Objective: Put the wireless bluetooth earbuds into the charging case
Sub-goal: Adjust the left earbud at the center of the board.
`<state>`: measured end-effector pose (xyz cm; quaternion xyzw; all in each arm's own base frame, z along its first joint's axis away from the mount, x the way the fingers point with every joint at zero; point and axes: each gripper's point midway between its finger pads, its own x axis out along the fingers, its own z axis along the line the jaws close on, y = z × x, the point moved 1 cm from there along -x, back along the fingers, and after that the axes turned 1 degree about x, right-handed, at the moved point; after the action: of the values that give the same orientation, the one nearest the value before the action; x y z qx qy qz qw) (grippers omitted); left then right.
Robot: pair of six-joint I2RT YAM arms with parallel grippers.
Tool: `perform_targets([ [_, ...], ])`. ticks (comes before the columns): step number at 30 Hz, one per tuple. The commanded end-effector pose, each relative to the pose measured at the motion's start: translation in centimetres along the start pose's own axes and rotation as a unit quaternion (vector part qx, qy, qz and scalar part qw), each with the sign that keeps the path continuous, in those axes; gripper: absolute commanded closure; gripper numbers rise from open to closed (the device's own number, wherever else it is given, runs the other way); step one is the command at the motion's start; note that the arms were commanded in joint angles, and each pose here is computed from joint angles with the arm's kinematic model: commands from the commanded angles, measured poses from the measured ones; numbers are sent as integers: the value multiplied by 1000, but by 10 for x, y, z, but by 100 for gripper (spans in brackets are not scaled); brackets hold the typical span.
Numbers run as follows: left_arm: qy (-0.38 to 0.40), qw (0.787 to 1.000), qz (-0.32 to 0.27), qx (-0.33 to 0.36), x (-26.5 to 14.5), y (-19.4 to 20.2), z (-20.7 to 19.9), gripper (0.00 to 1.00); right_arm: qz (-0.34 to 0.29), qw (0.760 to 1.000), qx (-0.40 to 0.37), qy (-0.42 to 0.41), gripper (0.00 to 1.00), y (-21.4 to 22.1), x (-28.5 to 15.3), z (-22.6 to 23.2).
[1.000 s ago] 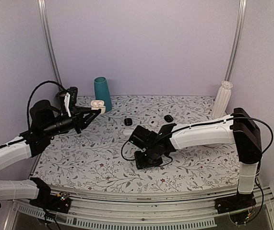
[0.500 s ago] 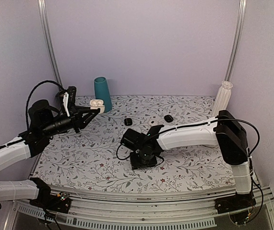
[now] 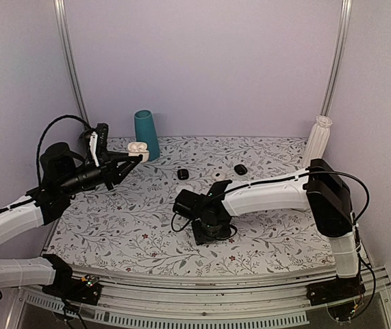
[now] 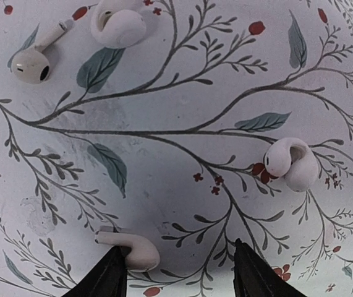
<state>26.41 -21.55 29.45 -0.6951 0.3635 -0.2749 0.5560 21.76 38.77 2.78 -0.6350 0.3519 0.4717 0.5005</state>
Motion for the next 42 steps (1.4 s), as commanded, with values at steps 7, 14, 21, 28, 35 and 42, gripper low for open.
perform_targets([
  [7,-3,1000,-12,8,-4,-11,1,100,-4,1000,-10,0,44,10,-2,-25],
  [14,-4,1000,-10,4,-4,-10,1,100,-15,999,-1,-33,46,11,-14,-28],
  [21,-2,1000,-10,2,-3,-10,1,100,-18,996,30,-84,51,0,-27,-26],
  [28,0,1000,-10,-1,-2,-10,1,100,17,982,77,-171,54,6,-39,2],
  [35,2,1000,-11,1,-2,-10,0,100,41,971,102,-213,57,9,-30,12],
  [42,0,1000,-12,2,-2,-10,1,100,46,965,121,-229,63,2,-21,8],
])
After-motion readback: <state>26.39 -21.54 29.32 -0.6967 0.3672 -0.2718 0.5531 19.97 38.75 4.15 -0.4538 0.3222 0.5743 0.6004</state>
